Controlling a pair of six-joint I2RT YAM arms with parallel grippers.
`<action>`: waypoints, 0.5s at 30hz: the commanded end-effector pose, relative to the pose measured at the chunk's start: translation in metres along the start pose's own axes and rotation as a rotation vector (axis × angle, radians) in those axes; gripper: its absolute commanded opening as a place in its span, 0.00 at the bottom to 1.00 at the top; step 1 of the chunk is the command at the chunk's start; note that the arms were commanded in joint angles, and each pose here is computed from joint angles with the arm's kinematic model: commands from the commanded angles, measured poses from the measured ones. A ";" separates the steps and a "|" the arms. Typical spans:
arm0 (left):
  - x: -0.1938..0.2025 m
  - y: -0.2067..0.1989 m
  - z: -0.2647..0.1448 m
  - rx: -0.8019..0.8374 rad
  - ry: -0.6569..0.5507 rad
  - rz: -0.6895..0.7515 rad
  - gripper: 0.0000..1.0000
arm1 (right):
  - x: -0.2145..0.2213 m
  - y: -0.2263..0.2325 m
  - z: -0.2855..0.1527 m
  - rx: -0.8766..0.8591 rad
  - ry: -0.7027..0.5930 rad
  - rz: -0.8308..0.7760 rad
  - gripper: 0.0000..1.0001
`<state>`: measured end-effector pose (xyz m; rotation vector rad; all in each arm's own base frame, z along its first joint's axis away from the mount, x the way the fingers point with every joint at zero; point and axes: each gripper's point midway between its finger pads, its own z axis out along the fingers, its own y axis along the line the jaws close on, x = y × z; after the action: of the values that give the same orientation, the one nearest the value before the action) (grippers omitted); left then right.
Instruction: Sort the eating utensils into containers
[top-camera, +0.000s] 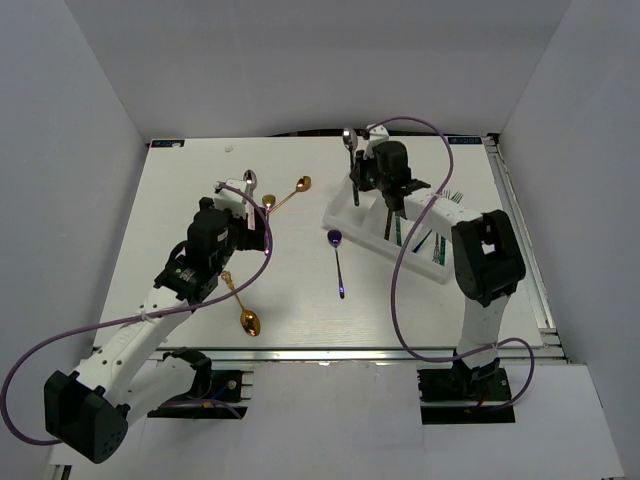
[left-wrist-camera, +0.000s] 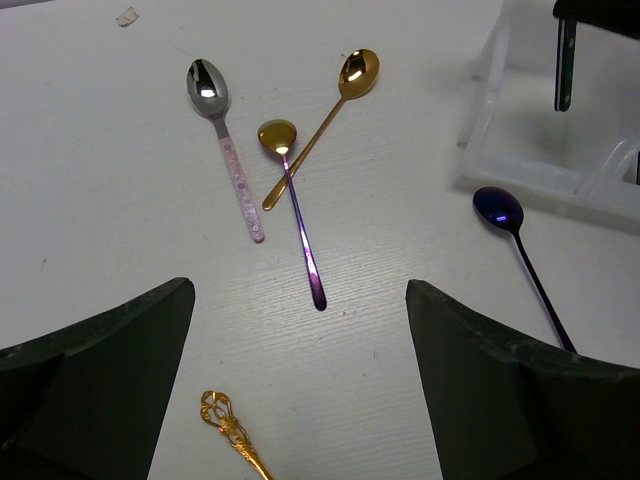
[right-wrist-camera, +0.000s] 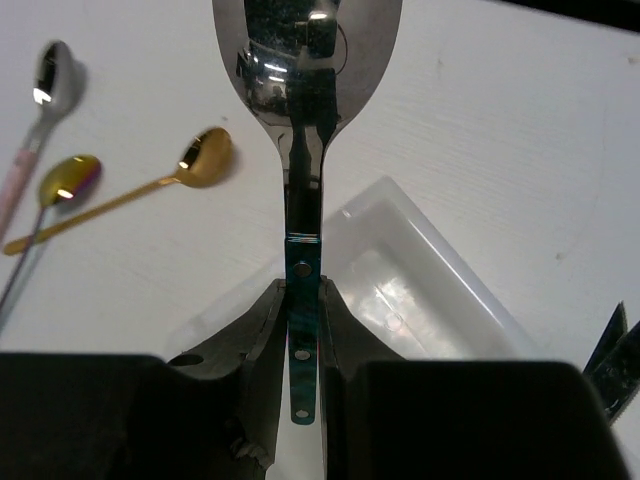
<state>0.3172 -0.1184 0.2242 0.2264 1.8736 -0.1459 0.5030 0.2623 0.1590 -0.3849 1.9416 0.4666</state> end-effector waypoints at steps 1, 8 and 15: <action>-0.001 0.004 -0.001 -0.017 -0.011 0.006 0.98 | -0.003 -0.020 0.007 0.100 -0.073 -0.028 0.00; -0.003 0.003 -0.002 -0.011 -0.016 0.005 0.98 | 0.004 -0.021 -0.003 0.100 -0.074 -0.040 0.23; -0.005 0.000 -0.004 0.003 -0.023 -0.005 0.98 | -0.014 -0.005 -0.023 0.030 -0.096 -0.054 0.70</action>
<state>0.3171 -0.1183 0.2245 0.2282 1.8727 -0.1452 0.4899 0.2416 0.1170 -0.3881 1.9962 0.3679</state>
